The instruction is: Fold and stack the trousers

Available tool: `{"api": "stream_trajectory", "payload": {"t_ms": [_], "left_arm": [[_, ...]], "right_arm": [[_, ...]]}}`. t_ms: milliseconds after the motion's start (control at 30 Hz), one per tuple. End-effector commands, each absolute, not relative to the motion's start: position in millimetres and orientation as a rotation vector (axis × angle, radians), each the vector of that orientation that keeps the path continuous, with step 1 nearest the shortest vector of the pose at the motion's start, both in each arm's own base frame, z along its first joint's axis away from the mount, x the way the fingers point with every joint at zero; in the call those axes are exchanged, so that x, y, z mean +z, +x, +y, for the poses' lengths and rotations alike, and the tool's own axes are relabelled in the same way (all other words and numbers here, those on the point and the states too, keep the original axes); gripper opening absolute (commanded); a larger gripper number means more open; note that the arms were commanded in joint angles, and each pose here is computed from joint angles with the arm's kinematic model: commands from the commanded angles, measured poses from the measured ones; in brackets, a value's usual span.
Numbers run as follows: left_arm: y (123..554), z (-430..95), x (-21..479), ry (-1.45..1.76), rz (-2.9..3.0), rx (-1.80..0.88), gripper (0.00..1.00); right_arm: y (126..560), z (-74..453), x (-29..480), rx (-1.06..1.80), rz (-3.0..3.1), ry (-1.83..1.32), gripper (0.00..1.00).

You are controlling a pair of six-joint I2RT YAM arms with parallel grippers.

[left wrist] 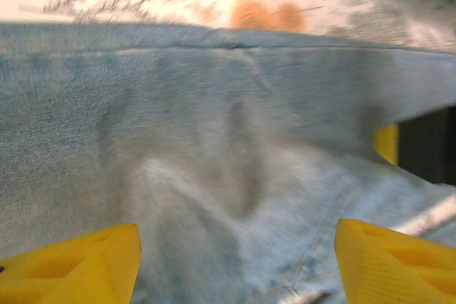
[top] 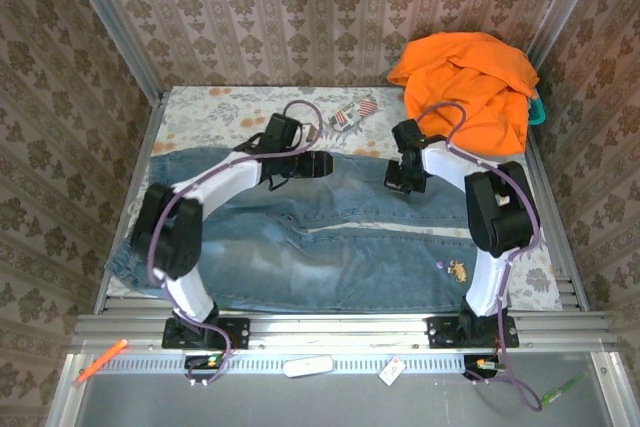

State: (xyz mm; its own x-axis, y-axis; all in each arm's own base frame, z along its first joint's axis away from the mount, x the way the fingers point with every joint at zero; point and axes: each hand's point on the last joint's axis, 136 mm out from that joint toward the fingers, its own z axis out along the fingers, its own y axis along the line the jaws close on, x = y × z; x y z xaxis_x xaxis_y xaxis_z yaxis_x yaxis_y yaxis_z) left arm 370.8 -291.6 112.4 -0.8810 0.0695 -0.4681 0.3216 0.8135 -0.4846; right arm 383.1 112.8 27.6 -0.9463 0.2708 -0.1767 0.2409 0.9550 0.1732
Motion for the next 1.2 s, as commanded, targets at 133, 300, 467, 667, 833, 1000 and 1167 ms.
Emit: {"api": "stream_trajectory", "payload": {"t_ms": [133, 300, 467, 667, 833, 1000, 1167], "left_arm": [[382.3, -293.2, 49.7, 0.139, 2.684, -0.762, 0.7], [383.4, -295.3, 30.8, 0.127, 2.716, -0.785, 0.7], [393.2, -297.4, 26.8, 0.117, 2.716, -0.841, 0.7], [409.0, -294.3, 34.0, 0.157, 2.686, -0.862, 0.72], [409.0, -295.4, 76.9, 0.245, 2.596, -0.892, 0.76], [381.9, -276.0, 138.7, 0.27, 2.481, -0.818, 0.87], [328.5, -258.2, 135.7, 0.217, 2.471, -0.767, 0.88]], "right_arm": [[360.8, 73.5, 7.0, 0.026, 3.052, 0.424, 0.0], [369.1, 58.8, -0.4, -0.094, 3.09, 0.391, 0.0], [389.5, 46.8, 1.1, -0.242, 3.102, 0.327, 0.0], [410.8, 32.9, 8.3, -0.34, 3.07, 0.317, 0.0], [406.8, 54.0, 52.4, -0.228, 2.98, 0.281, 0.0], [356.6, 69.5, 100.7, -0.236, 2.862, 0.226, 0.11], [266.3, 92.7, 66.4, -0.076, 2.96, 0.262, 0.04]]}}
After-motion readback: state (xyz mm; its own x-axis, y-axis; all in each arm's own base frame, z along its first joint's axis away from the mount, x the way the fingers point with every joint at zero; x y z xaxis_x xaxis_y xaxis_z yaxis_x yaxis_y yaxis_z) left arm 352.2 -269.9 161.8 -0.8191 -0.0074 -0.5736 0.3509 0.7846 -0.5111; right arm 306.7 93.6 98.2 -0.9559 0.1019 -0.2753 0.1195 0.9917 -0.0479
